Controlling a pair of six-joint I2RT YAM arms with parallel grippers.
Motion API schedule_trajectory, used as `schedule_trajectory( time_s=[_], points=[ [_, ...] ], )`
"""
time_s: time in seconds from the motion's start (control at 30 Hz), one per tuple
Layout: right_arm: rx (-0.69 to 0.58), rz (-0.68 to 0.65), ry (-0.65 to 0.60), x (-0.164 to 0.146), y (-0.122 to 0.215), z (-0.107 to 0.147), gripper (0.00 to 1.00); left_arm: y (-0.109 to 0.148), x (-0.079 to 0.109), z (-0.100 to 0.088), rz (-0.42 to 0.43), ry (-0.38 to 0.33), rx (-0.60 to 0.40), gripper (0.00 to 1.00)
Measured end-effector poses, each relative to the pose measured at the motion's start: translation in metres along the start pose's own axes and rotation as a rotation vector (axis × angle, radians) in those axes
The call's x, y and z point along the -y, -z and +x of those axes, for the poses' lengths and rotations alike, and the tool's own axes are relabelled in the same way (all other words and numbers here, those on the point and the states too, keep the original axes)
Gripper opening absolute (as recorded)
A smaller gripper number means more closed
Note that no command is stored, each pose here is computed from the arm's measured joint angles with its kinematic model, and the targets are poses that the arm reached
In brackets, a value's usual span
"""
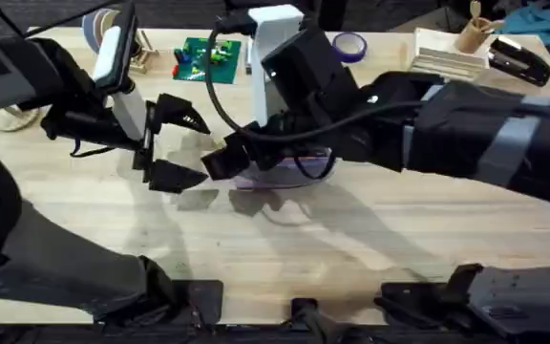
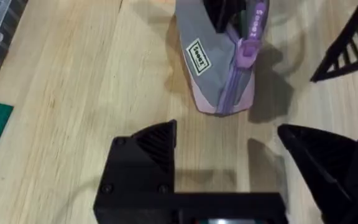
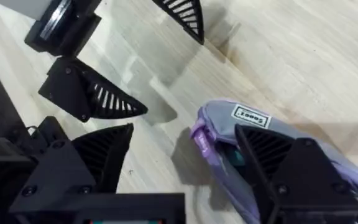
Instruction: Unzip the bag, pick up the pens from the table one at a time and place them inside, then zip the bag closed.
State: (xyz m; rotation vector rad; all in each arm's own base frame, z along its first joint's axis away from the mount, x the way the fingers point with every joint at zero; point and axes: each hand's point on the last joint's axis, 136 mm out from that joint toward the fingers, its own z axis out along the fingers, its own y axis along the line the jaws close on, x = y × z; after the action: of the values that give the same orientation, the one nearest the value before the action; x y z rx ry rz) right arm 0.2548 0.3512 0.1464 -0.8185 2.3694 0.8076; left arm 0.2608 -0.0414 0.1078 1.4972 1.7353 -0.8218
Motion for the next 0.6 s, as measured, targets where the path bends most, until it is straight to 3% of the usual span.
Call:
schedule_trajectory(
  time_s=[0.23, 0.6],
  points=[
    [-0.009, -0.001, 0.001, 0.001, -0.009, 0.003, 0.961, 0.000, 0.000, 0.000, 0.000, 0.000, 0.000, 0.993],
    [-0.015, -0.004, 0.002, -0.001, -0.013, 0.005, 0.614, 0.000, 0.000, 0.000, 0.000, 0.000, 0.000, 0.993]
  ],
)
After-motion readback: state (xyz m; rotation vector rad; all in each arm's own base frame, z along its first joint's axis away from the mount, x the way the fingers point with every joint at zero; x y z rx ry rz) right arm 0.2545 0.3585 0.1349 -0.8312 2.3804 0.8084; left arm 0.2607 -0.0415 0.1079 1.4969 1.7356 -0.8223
